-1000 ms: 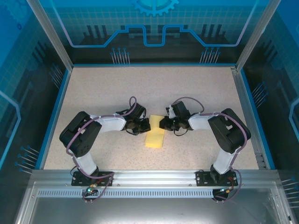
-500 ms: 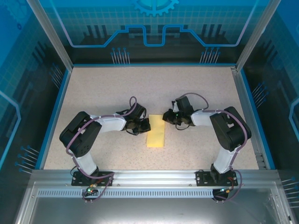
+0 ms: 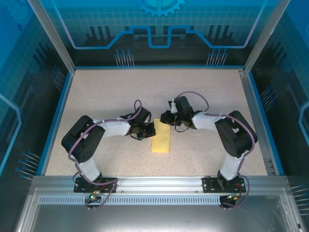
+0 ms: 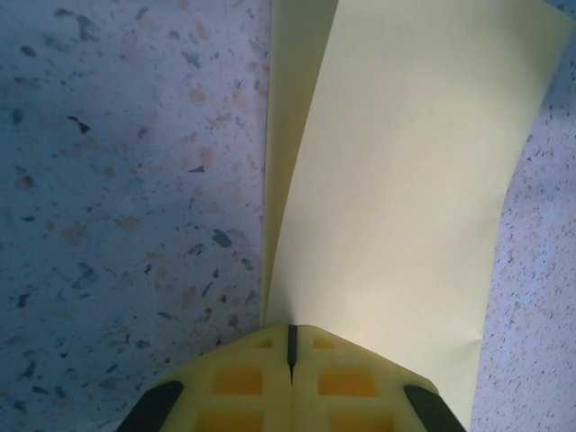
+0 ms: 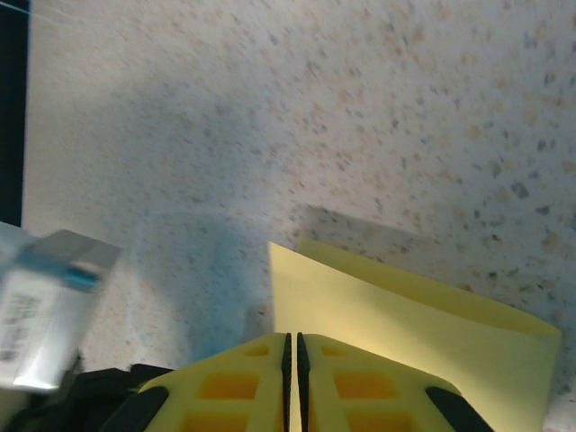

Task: Fold a paper plane with a square sheet of paper (pick it up from the middle)
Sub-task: First fold in half a square sheet of paper at the center of the table.

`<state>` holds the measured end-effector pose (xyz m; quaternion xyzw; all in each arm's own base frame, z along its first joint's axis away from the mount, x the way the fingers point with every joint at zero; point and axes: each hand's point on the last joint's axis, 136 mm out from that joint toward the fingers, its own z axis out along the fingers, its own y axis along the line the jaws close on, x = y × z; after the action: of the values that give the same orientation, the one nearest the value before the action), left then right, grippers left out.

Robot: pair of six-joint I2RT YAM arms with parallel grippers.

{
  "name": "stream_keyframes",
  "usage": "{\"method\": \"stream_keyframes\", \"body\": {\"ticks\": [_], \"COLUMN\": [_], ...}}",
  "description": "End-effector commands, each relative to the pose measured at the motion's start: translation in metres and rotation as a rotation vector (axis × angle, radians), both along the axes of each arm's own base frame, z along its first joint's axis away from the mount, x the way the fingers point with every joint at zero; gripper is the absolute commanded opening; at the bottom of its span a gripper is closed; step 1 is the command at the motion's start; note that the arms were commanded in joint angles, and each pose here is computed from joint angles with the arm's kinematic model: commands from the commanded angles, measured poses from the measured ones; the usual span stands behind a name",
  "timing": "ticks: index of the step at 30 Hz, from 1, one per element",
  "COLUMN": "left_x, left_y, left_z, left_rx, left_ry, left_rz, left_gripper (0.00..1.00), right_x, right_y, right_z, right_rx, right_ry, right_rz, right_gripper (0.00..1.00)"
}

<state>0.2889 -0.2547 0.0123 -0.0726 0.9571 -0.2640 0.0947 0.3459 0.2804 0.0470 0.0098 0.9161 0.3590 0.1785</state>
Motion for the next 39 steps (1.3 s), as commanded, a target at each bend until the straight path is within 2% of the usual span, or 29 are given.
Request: {"method": "stream_keyframes", "body": {"ticks": [1,10,16,21,25,28,31,36,39], "left_x": [-0.046,-0.049,-0.057,-0.058,-0.055,-0.054,-0.051,-0.049,-0.049], "left_y": [0.037,0.04,0.046,0.048,0.046,0.044,0.043,0.041,0.041], "left_z": [-0.04,-0.041,-0.046,-0.047,-0.043,-0.041,-0.04,-0.039,-0.038], "left_rx": [0.181,0.19,0.217,0.214,0.205,0.202,0.196,0.19,0.188], "left_ry": [0.176,0.183,0.206,0.204,0.193,0.185,0.181,0.176,0.174], "left_rz": [-0.006,-0.003,-0.003,0.002,0.002,0.003,0.008,0.011,0.012], "left_gripper": [0.0,0.0,0.0,0.0,0.0,0.0,0.0,0.0,0.0], "right_x": [-0.003,0.018,0.037,0.055,0.061,0.049,0.019,-0.041,-0.065], "right_y": [-0.001,-0.034,-0.057,-0.07,-0.072,-0.069,-0.055,-0.035,-0.025], "right_z": [-0.017,-0.043,-0.047,-0.031,0.002,0.025,0.029,0.005,-0.006], "right_rx": [-0.018,-0.066,-0.045,-0.061,-0.055,-0.036,-0.027,-0.046,-0.049], "right_ry": [0.058,0.1,0.111,0.073,0.008,-0.03,-0.024,0.074,0.117], "right_rz": [0.023,-0.077,-0.125,-0.146,-0.144,-0.138,-0.092,-0.027,0.003], "right_gripper": [0.12,0.11,0.11,0.11,0.11,0.11,0.11,0.09,0.08]}}
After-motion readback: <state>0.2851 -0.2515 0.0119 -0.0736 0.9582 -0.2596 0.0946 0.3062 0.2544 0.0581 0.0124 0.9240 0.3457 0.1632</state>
